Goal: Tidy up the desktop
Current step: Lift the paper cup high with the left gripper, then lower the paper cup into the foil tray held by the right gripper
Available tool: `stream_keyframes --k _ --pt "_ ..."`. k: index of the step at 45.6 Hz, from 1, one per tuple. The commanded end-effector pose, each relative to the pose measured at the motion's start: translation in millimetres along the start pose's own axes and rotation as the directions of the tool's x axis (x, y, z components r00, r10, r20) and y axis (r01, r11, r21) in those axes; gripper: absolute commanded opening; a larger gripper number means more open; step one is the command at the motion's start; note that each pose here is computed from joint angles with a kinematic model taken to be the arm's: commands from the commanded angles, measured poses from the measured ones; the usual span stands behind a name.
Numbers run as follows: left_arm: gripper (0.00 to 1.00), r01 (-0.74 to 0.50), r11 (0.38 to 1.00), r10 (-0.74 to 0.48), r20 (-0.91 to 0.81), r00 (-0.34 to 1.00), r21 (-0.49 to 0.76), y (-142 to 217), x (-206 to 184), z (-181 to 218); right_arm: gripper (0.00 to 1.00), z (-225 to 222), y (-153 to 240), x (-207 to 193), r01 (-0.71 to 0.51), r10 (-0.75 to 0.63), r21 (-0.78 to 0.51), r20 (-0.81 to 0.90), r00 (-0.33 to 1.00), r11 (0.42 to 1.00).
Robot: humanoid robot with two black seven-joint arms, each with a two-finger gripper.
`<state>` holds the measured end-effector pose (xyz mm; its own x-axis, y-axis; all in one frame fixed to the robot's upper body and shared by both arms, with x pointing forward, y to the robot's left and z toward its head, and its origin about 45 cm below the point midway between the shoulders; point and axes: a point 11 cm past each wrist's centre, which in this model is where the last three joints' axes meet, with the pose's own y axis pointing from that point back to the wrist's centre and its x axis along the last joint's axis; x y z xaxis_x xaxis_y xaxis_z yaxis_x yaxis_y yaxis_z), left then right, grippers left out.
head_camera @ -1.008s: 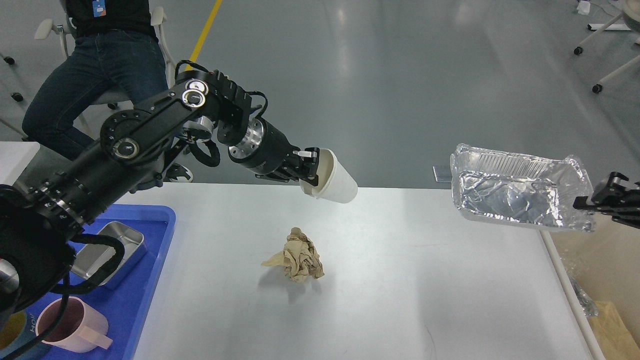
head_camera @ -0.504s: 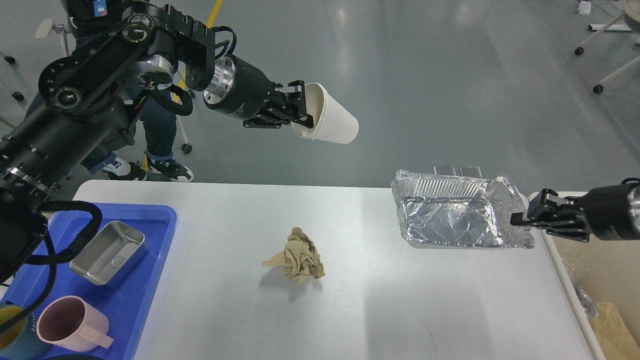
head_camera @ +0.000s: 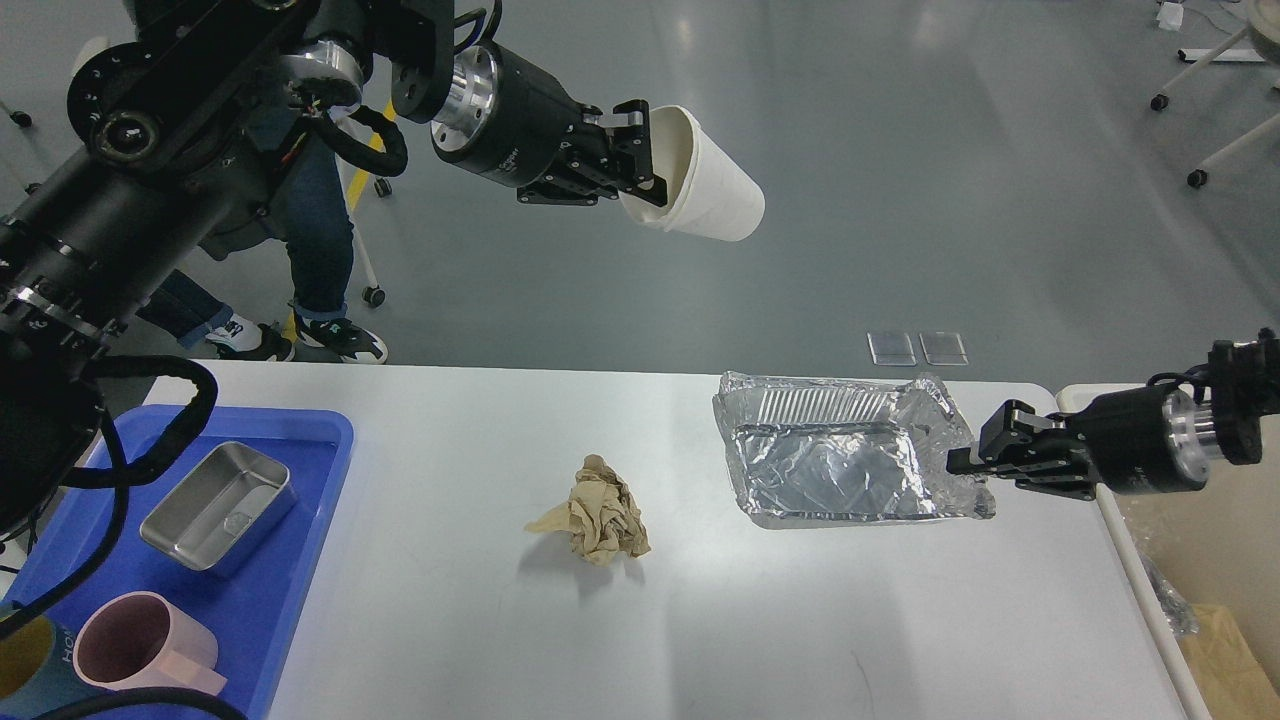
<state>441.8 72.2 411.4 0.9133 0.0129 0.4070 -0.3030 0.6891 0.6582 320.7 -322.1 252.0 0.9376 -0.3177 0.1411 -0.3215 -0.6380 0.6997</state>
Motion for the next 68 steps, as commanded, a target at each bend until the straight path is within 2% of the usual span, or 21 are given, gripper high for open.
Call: stream_keyframes --k 1,11,36,54,68 --pt "0.03 0.017 1.0 -0.017 0.021 1.0 -0.001 -7 -4 9 0.0 -8 -10 -2 0.02 -0.02 0.023 -0.011 1.0 1.0" --pt "0.03 0.054 0.998 -0.054 0.031 0.998 0.009 -26 -13 17 0.0 -13 -12 -1 0.02 -0.019 0.033 -0.02 1.0 0.999" --pt "0.05 0.215 0.973 -0.217 0.011 0.976 0.08 -105 -61 28 0.0 -20 -4 5 0.0 0.002 0.035 -0.041 0.999 0.999" --pt "0.06 0.272 0.962 -0.273 0.038 0.961 0.033 -125 -83 59 0.0 -21 -6 1 0.014 -0.013 0.029 -0.047 0.999 0.999" --pt "0.07 0.294 0.955 -0.296 0.028 0.955 0.042 -133 -93 53 0.0 -25 -5 -3 0.024 -0.023 0.027 -0.062 0.998 0.999"
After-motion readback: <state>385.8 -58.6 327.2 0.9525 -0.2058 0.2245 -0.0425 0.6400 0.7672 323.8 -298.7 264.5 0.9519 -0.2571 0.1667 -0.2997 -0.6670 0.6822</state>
